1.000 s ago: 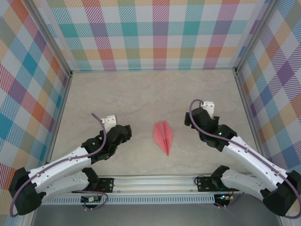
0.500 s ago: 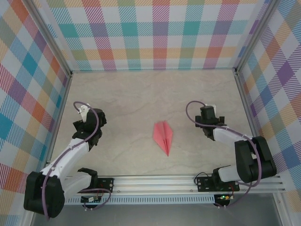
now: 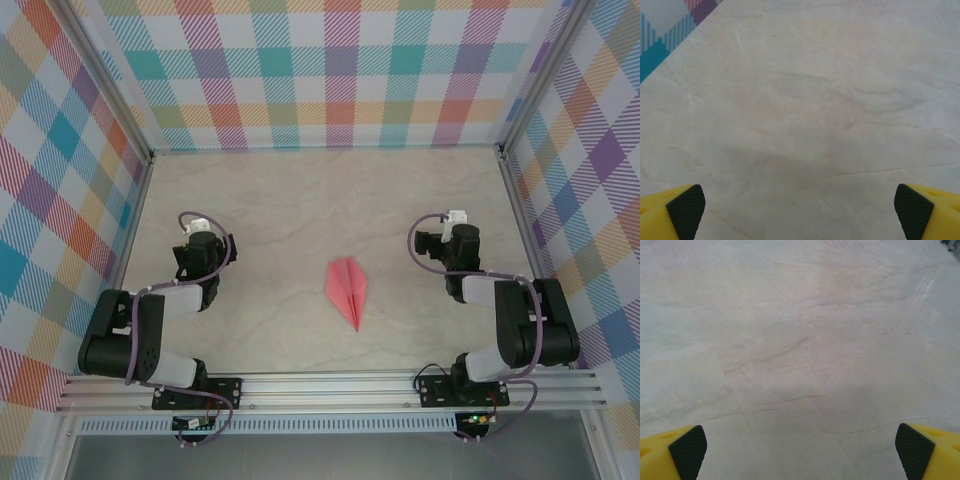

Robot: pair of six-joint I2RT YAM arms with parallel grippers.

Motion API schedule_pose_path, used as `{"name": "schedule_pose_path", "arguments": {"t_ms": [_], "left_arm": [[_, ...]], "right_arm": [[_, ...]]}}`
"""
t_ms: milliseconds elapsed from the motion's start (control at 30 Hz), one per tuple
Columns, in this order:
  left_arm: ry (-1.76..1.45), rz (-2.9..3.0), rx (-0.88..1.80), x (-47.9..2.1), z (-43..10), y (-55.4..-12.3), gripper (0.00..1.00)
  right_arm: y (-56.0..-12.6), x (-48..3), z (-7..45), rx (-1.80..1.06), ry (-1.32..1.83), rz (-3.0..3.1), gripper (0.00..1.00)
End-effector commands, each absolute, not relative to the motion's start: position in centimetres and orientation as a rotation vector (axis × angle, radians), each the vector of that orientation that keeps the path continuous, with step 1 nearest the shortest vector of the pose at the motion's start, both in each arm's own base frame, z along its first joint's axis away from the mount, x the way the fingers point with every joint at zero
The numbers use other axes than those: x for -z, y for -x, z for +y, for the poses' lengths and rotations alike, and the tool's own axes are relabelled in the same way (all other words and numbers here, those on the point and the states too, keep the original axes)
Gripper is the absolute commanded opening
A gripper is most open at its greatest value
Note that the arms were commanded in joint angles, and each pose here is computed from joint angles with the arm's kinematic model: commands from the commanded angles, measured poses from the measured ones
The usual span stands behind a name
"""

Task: Fold a paper plane with a square sheet of paper (pick it up from the middle)
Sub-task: Reset both arms

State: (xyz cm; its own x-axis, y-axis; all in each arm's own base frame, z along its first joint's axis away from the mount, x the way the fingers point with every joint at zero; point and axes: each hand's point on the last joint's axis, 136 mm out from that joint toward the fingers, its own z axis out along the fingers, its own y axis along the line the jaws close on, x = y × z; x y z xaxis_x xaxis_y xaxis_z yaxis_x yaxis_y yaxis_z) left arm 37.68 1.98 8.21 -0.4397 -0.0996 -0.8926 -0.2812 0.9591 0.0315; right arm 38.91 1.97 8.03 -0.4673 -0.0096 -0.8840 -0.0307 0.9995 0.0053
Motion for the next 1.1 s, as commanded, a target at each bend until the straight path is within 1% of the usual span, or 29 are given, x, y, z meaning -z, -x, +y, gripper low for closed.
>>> {"name": "schedule_pose_path", "arguments": {"t_ms": [0, 67, 267, 400, 1067], "left_arm": [[0.155, 1.901, -0.078, -8.6, -0.1, -39.2, 1.00], [0.118, 1.953, -0.052, -8.1, -0.7, -39.1, 1.00], [0.167, 1.960, -0.071, -8.1, 0.1, -39.6, 1.00], [0.165, 1.960, -0.071, -8.1, 0.0, -39.5, 1.00], [0.166, 1.962, -0.073, -8.0, 0.1, -39.5, 1.00]], "right_arm": [[-39.9, -9.8, 2.8, -0.098, 0.049, 1.978, 1.00], [-39.9, -9.5, 1.8, -0.092, -0.010, 1.979, 1.00], [-39.7, -9.1, 2.1, -0.111, 0.018, 1.956, 1.00], [-39.6, -9.1, 1.0, -0.059, -0.050, 1.948, 1.00], [-39.7, -9.1, 1.4, -0.072, -0.026, 1.955, 1.00]]}}
